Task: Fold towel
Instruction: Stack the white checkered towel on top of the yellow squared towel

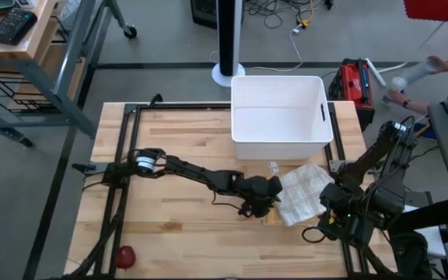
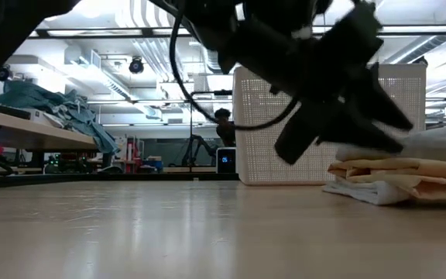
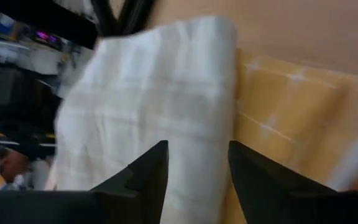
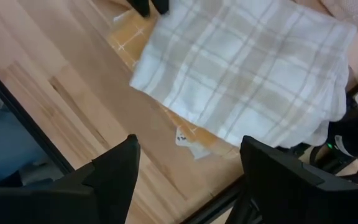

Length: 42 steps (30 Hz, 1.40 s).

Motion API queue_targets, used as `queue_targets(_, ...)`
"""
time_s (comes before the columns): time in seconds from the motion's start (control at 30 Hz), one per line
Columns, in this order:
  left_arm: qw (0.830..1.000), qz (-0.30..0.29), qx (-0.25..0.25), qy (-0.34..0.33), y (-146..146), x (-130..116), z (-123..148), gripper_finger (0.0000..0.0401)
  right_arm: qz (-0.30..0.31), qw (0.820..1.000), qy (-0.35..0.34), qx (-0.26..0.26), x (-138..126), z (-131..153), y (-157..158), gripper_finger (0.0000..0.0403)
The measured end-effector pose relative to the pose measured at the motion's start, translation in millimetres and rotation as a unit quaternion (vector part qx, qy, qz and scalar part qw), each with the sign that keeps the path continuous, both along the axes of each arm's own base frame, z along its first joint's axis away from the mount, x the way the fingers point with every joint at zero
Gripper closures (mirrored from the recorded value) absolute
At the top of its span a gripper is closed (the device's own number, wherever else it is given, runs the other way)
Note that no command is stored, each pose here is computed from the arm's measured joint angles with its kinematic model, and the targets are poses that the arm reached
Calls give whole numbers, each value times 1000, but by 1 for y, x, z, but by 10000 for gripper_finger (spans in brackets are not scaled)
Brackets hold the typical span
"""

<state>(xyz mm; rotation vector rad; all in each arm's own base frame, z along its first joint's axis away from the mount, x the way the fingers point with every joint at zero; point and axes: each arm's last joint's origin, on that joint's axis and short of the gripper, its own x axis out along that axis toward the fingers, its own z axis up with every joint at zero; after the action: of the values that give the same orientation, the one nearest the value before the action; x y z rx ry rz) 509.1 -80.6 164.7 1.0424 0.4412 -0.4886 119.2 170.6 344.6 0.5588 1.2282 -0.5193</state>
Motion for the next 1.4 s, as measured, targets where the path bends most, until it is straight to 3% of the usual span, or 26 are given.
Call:
queue_targets(0.47,999,35,6,-26,3,19,-34,256,-9,1000,-17,-12,1,-1,-1,127)
queue_targets(0.57,998,48,14,-37,6,23,-29,290,-9,1000,-21,-17,2,-2,-1,132)
queue_targets(0.7,997,62,42,-20,9,24,-25,381,-14,1000,-7,-21,1,-8,-1,142)
queue_targets(0.83,991,107,86,0,11,23,-12,383,-30,999,33,-14,-1,-21,0,162)
queue_targets(0.93,990,109,92,11,13,21,3,394,-31,998,44,-18,-2,-32,1,178)
queue_targets(1.2,994,101,45,25,20,13,41,399,-26,999,44,-17,-1,-46,4,208)
queue_targets(1.4,988,108,58,90,32,3,26,400,-28,999,37,-13,0,-48,5,215)
